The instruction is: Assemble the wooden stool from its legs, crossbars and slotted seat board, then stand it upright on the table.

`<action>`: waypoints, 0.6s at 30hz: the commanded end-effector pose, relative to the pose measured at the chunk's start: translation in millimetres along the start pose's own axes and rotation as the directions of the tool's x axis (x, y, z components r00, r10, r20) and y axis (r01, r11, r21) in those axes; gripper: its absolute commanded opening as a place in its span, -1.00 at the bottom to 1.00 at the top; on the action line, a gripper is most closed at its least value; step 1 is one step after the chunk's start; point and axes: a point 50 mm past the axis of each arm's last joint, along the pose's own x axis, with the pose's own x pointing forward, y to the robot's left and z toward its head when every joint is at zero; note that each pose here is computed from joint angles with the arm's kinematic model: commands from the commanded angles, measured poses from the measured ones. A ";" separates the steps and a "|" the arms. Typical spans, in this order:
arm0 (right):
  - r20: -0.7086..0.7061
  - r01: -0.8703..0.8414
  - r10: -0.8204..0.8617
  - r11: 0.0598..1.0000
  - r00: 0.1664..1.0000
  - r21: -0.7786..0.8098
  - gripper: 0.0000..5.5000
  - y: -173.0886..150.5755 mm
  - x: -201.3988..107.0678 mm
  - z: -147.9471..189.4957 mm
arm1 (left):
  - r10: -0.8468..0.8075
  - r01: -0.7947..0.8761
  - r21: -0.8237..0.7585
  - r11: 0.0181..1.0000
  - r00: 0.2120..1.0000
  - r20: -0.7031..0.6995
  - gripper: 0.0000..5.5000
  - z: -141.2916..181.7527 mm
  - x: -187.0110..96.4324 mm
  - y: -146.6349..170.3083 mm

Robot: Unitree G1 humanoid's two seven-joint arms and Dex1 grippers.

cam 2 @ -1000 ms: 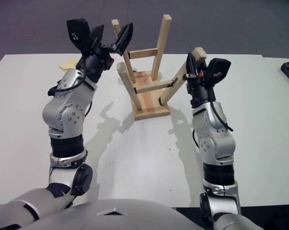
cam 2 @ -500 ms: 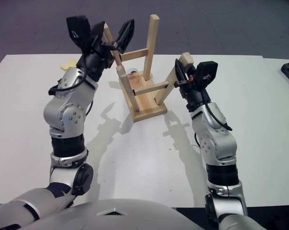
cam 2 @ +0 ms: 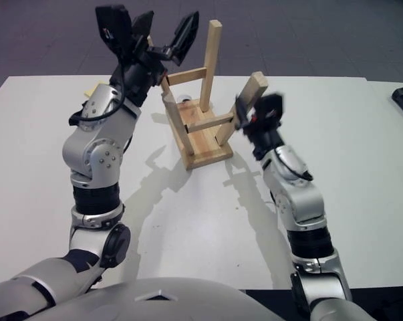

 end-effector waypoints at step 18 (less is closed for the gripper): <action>0.419 -0.102 -0.101 0.895 0.902 0.435 0.83 -103.4 -52.3 72.5 | 0.564 -0.579 0.056 0.814 0.809 0.166 0.96 36.5 -61.2 119.8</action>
